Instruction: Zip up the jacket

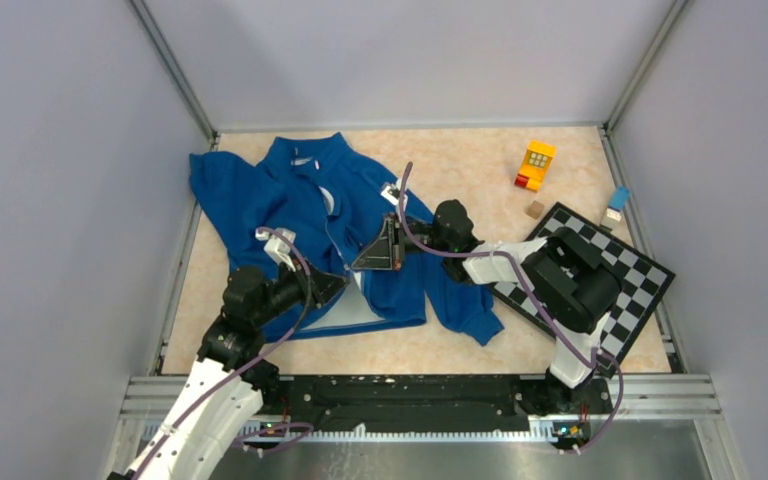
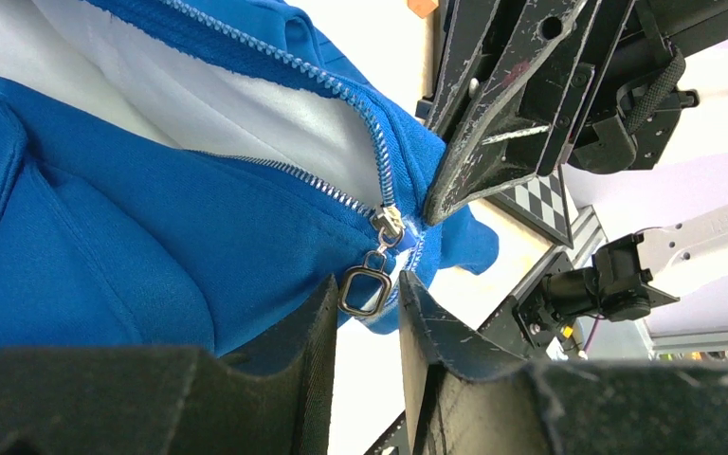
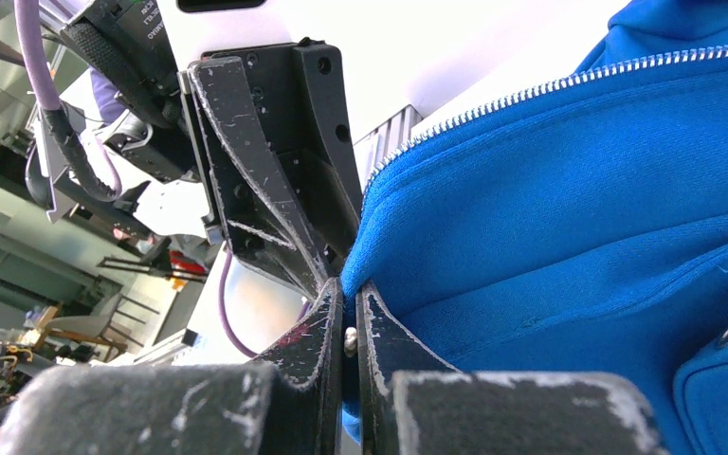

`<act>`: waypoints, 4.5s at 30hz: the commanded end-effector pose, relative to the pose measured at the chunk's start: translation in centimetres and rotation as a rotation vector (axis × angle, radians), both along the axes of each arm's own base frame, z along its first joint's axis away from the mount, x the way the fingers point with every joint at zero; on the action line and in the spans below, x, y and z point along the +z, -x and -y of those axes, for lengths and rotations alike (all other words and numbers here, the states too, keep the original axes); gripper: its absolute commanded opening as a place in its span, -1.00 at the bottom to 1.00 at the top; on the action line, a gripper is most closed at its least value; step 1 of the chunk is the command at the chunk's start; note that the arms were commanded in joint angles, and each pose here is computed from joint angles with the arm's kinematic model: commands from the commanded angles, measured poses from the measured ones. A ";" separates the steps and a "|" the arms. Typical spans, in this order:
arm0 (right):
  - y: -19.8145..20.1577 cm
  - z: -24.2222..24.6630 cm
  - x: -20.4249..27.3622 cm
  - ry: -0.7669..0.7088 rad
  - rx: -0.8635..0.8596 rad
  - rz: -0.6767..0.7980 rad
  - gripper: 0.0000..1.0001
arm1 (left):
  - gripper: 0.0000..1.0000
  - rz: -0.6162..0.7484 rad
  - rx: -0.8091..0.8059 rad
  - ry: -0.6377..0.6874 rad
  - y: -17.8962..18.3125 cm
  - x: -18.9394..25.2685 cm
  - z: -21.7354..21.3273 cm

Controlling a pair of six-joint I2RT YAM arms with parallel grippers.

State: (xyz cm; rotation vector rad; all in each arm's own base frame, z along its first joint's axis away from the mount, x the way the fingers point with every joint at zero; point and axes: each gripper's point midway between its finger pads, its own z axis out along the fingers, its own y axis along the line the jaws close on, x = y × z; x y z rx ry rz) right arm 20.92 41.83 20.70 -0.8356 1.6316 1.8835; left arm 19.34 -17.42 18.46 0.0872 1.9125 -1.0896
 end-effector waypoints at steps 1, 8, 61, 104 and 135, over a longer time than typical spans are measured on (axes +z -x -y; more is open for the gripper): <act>0.5 -0.3 2.3 -0.065 0.028 0.080 -1.00 | -0.33 0.056 0.006 -0.017 -0.3 1.7 -0.2; 0.6 -0.4 2.4 -0.064 0.033 0.080 -1.00 | -0.52 0.058 0.013 -0.028 -0.5 1.5 -0.3; -0.3 -1.4 1.5 0.013 0.059 -0.009 -1.00 | -0.16 0.112 0.155 -0.308 -2.3 2.8 -3.2; -1.0 -0.2 1.4 -0.044 0.108 -0.072 -1.00 | 0.28 -0.088 0.025 0.129 -1.4 0.5 -0.8; -1.2 -0.2 1.5 -0.051 0.099 -0.072 -1.00 | 0.11 -0.047 -0.047 0.271 -0.9 3.1 0.4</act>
